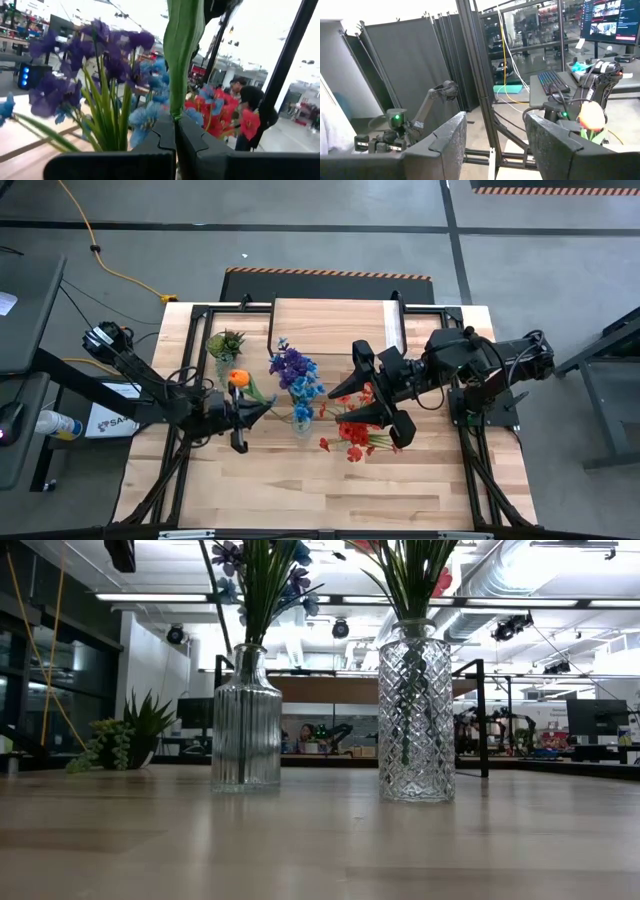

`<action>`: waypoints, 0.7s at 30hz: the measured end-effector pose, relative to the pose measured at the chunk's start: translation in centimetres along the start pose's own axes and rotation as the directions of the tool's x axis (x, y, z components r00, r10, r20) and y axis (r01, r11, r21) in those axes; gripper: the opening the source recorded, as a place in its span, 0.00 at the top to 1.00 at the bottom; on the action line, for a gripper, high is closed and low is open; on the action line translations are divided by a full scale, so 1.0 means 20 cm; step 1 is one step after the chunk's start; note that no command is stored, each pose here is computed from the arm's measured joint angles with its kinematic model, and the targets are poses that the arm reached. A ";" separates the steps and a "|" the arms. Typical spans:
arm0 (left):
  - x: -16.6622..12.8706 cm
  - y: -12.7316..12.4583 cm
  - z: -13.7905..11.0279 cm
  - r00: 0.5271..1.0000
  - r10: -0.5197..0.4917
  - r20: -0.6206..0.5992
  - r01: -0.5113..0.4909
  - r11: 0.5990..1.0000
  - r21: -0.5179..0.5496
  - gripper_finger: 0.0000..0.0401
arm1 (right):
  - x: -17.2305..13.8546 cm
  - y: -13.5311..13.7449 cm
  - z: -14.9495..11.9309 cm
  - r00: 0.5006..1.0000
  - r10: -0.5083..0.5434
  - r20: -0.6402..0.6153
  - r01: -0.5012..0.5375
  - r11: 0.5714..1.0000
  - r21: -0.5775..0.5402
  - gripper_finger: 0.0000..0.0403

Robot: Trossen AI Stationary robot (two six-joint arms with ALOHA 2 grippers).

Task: Pick and place flowers into a vace then onto a shelf
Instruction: Put the orange tulip into the left transparent vase

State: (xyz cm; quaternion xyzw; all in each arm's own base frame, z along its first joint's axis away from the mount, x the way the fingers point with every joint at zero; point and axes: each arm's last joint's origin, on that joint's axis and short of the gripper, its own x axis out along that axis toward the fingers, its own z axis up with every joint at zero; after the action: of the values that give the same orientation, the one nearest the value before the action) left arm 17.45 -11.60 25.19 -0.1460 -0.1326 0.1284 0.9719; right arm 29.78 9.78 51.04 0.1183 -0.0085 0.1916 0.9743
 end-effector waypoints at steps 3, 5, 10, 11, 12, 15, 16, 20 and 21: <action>0.00 0.00 0.02 1.000 -0.007 0.021 0.007 1.000 0.003 0.93 | 0.00 0.00 0.00 1.000 0.000 0.000 0.000 1.000 0.000 0.52; 0.00 0.00 0.02 1.000 -0.010 0.030 0.010 1.000 0.009 0.93 | 0.00 0.00 0.00 1.000 0.000 0.000 0.000 1.000 0.000 0.52; 0.00 0.00 0.02 0.999 -0.014 0.031 0.014 1.000 0.007 0.93 | 0.00 0.00 0.00 1.000 0.000 -0.001 0.000 1.000 -0.006 0.52; 0.00 0.00 0.02 0.999 -0.015 0.031 0.014 1.000 0.007 0.93 | 0.00 0.00 0.00 1.000 -0.001 -0.001 0.001 1.000 -0.011 0.52; 0.00 0.00 0.02 0.999 -0.015 0.031 0.015 1.000 0.007 0.93 | 0.00 0.00 0.00 1.000 -0.003 0.000 0.003 1.000 -0.015 0.52; 0.00 0.00 0.02 0.999 -0.020 0.031 0.019 1.000 0.003 0.93 | 0.00 0.00 0.00 1.000 -0.016 0.003 0.016 1.000 -0.019 0.52; 0.00 0.00 0.02 0.999 -0.021 0.032 0.021 1.000 -0.001 0.93 | 0.00 0.00 0.00 1.000 -0.017 0.003 0.017 1.000 -0.019 0.52; 0.00 -0.01 0.03 0.999 -0.031 0.038 0.032 0.999 -0.012 0.93 | 0.00 0.00 0.00 1.000 -0.018 0.004 0.018 0.999 -0.026 0.52; 0.00 -0.01 0.03 0.998 -0.037 0.041 0.038 0.999 -0.015 0.93 | 0.00 0.00 0.00 1.000 -0.019 0.004 0.019 0.999 -0.026 0.52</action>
State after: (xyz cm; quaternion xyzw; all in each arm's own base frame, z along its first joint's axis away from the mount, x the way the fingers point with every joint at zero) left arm 17.31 -11.55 25.78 -0.1488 -0.1558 0.1121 0.9701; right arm 29.80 9.72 51.04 0.1059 -0.0116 0.1819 0.9775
